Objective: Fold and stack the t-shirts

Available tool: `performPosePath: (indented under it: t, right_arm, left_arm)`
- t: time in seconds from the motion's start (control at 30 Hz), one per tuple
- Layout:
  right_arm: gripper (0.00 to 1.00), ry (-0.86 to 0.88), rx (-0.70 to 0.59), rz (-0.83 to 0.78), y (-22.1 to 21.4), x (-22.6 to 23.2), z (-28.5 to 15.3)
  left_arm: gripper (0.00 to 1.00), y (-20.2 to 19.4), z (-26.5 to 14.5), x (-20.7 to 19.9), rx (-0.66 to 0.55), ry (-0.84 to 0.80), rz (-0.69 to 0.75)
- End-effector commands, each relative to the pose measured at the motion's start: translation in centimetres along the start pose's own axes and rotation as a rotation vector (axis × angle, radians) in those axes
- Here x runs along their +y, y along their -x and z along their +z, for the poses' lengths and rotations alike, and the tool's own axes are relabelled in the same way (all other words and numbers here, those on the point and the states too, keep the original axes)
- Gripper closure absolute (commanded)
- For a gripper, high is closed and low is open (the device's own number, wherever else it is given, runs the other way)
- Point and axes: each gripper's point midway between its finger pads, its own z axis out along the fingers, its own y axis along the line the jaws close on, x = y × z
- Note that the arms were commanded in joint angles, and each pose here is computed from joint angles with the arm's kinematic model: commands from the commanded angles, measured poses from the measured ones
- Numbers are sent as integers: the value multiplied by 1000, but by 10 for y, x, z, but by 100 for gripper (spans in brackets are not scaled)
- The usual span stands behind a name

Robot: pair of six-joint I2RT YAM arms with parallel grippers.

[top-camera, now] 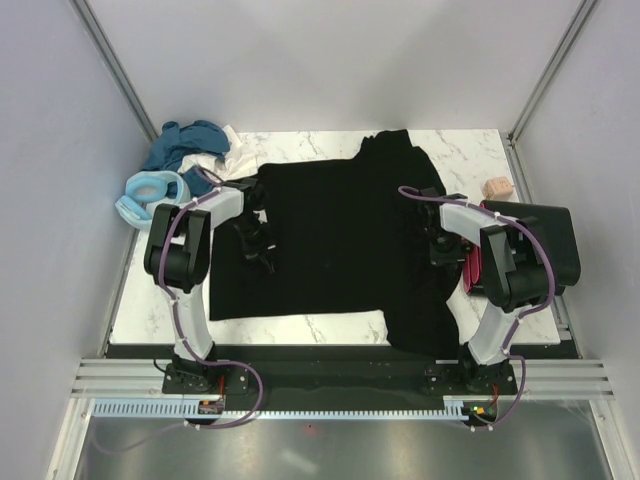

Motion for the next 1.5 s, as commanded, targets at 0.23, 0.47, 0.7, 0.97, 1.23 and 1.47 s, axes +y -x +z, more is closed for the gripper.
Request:
performPosePath:
  t: [0.23, 0.47, 0.7, 0.97, 1.23, 1.47]
  right_arm:
    - [100, -76, -28, 50, 16, -21, -4]
    - [97, -8, -53, 51, 35, -11, -17]
    - [78, 202, -303, 171, 84, -11, -99]
    - [78, 289, -259, 89, 16, 6, -109]
    - [66, 431, -354, 129, 4, 22, -133]
    - [59, 530, -673, 174, 117, 17, -228]
  left_arm:
    - [98, 27, 12, 60, -32, 88, -129]
    - [98, 29, -3, 32, -67, -38, -57]
    - [98, 20, -44, -13, -159, -250, 40]
    - [98, -16, -79, -28, -247, -301, 113]
    - [96, -4, -101, -4, -426, -168, 44]
    - [86, 67, -206, -25, -791, -168, -97]
